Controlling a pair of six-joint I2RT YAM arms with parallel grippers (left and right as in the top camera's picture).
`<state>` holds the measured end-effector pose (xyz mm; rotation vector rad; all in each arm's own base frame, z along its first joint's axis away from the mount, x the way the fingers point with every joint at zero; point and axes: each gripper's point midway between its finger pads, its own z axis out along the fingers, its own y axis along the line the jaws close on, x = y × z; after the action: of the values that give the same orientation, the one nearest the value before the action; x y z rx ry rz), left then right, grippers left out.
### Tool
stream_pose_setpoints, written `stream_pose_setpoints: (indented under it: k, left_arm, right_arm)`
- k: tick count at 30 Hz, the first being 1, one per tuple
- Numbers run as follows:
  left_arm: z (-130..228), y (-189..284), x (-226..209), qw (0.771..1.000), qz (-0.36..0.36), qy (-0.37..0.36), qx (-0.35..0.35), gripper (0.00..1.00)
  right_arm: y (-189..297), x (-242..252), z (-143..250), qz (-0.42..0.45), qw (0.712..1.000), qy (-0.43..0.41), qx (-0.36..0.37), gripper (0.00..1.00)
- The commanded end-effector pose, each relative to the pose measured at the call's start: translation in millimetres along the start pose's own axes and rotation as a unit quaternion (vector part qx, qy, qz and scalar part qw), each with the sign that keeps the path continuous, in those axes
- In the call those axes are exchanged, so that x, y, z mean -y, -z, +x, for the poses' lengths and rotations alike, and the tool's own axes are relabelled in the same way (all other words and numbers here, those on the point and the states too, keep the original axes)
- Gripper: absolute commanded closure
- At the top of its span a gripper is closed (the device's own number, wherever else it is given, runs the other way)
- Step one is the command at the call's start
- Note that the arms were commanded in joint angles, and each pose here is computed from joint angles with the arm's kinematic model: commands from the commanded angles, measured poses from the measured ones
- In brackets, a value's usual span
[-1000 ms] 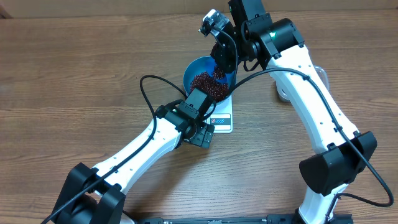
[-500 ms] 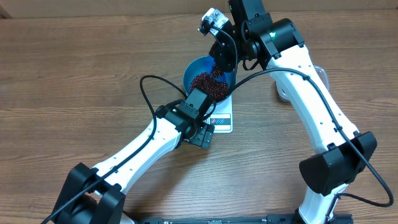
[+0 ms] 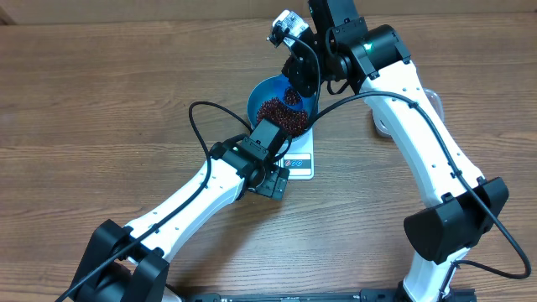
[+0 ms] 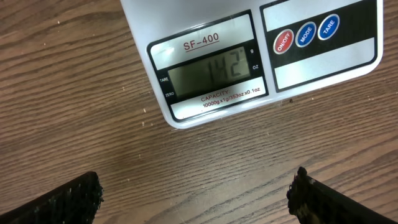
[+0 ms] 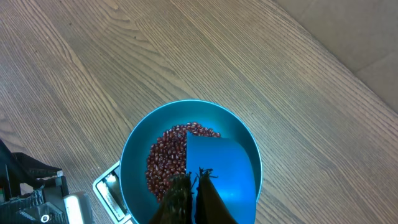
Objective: Scoop item into bowl and weigh 150g on scale
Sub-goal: 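Tilt the blue cup slowly to trickle beans into the teal bowl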
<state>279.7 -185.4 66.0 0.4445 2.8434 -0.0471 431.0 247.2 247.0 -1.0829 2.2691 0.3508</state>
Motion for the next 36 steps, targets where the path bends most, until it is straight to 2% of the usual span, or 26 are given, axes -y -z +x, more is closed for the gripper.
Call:
stream_pose_setpoints:
  k: [1,6,11,23,36]
  left_arm:
    - [2.0,-2.6,-6.6,1.0,-0.009,-0.005,-0.003,0.0]
    - [2.1,-2.6,-6.5,1.0,-0.009,-0.005,-0.003,0.0]
    - [2.0,-2.6,-6.5,1.0,-0.009,-0.005,-0.003,0.01]
    - [2.1,-2.6,-6.5,1.0,-0.009,-0.005,-0.003,0.01]
    - [2.1,-2.6,-6.5,1.0,-0.009,-0.005,-0.003,0.0]
  right_arm:
    - [12.7,2.4,-12.7,0.004,1.0,0.003,0.025,0.96]
    - [12.6,9.1,-14.3,0.022,0.999,0.004,0.026,0.96]
    - [11.8,-12.1,-10.0,-0.029,0.999,0.028,0.022,0.96]
    - [12.2,4.1,-9.6,0.01,1.0,0.017,0.018,0.96]
    - [12.4,3.2,-9.8,0.003,1.0,0.005,0.02,0.96]
